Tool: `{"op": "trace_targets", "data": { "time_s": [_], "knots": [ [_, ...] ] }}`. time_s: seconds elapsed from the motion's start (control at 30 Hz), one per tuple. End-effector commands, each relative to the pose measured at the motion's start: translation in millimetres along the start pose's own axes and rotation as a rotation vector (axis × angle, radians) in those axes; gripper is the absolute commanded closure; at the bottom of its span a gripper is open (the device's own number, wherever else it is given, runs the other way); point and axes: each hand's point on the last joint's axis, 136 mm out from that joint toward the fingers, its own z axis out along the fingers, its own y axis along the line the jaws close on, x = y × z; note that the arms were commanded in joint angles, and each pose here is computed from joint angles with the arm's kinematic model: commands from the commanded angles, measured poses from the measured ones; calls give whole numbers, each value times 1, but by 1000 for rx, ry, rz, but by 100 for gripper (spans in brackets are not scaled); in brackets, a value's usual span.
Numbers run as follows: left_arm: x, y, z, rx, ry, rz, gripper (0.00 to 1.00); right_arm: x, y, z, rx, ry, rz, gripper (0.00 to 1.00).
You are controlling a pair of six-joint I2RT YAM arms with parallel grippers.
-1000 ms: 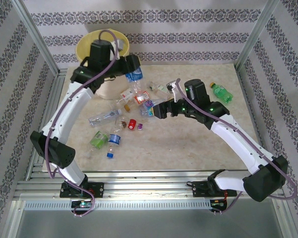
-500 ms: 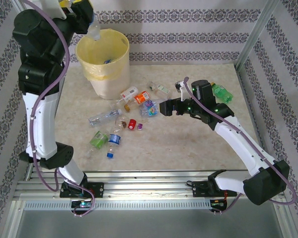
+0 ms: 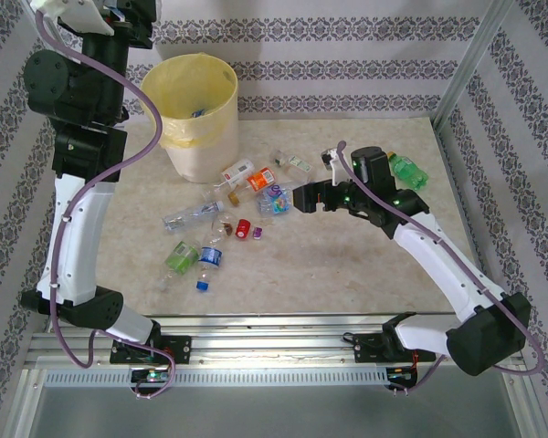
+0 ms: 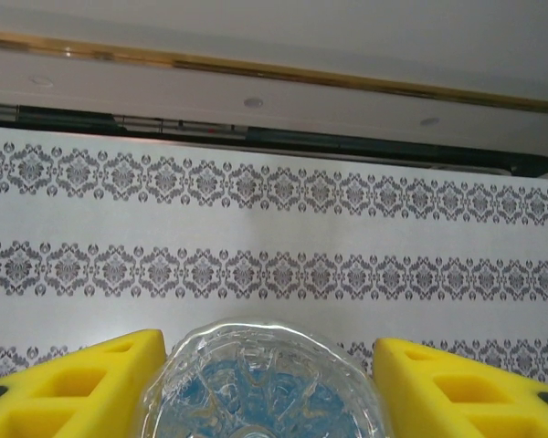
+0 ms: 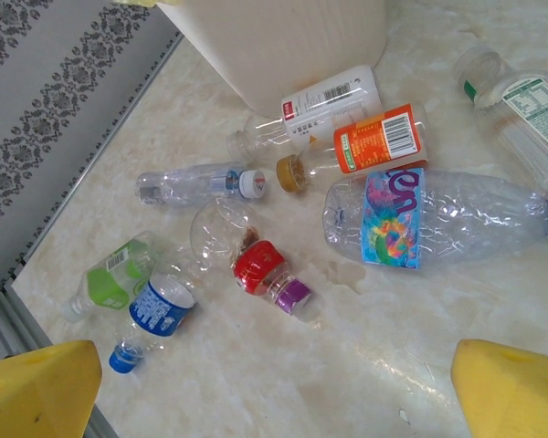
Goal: Throw the plastic bottles in the bin
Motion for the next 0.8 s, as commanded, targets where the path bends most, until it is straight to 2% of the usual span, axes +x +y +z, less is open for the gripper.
{"op": "trace_targets", "data": {
  "time_s": [0.0,0.1,0.17,0.23,0.27,0.3,0.33,0.37,0.43,0.5,0.77],
  "knots": [
    [-12,1,2,-11,-74,10,100,-15,2,0,-15,-40,0,2],
    [30,8,11,-32,6,-3,100,-15,0,0,-10,-36,4,2],
    [69,17,15,-53,84,-44,100,-12,-4,0,1,-22,17,2],
    [121,30,16,-73,189,-78,99,-6,-14,-2,52,-6,32,2],
    [147,35,15,-85,244,-93,90,-3,-25,-4,100,6,48,2],
    [179,43,14,-109,313,-118,72,3,-37,-7,157,26,70,2],
    [208,51,11,-127,390,-164,34,9,-51,-11,207,53,105,2],
    [227,53,9,-121,451,-203,3,12,-59,-14,231,68,126,2],
    [253,49,6,-96,565,-259,0,23,-78,-24,310,112,173,2],
    [252,36,5,-44,620,-295,0,28,-92,-30,355,120,195,2],
    [209,23,-8,-9,591,-319,0,50,-169,-68,621,151,407,2]
  ]
}}
